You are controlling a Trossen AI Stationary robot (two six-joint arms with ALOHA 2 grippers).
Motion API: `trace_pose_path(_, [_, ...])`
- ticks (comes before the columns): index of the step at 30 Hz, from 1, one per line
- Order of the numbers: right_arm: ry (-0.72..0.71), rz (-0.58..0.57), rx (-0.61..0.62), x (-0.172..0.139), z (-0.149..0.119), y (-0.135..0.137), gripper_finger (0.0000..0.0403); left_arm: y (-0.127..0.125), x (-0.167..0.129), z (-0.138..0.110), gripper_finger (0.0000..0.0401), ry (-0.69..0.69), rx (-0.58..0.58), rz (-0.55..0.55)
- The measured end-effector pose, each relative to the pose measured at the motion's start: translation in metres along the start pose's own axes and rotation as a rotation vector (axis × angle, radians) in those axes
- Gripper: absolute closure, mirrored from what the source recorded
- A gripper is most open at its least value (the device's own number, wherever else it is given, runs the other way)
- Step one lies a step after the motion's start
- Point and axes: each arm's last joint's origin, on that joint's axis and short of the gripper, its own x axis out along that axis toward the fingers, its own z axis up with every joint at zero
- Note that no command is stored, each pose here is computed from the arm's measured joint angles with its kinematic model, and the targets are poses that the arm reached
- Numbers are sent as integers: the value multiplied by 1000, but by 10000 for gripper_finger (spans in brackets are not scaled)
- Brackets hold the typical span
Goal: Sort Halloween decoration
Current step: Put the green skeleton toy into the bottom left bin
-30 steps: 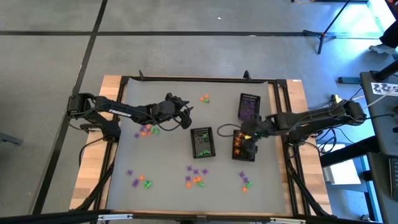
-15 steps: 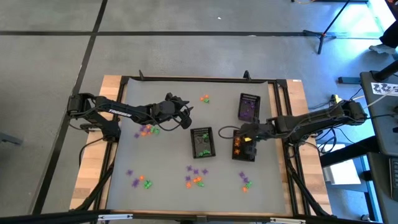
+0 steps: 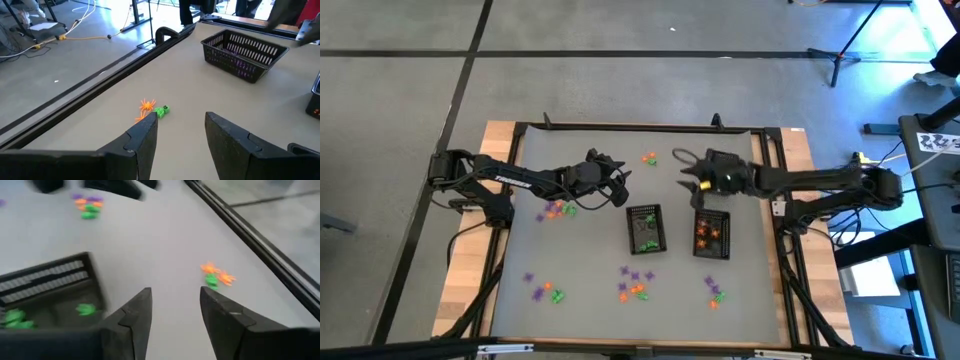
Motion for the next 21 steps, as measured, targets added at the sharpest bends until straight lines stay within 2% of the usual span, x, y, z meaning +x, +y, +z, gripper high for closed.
trace_pose_path(3, [-2,-5,35,17,-3,-17,239,0,0,0,244,-1,0,0])
trace_pose_path(7, [81,-6,55,44,-1,-31,239,0,0,0,244,-1,1,0])
trace_pose_path(13, [201,-15,-39,90,10,-35,239,0,0,0,244,0,1,0])
trace_pose_path(21, [329,-31,-74,141,13,-44,239,0,0,0,244,3,3,1])
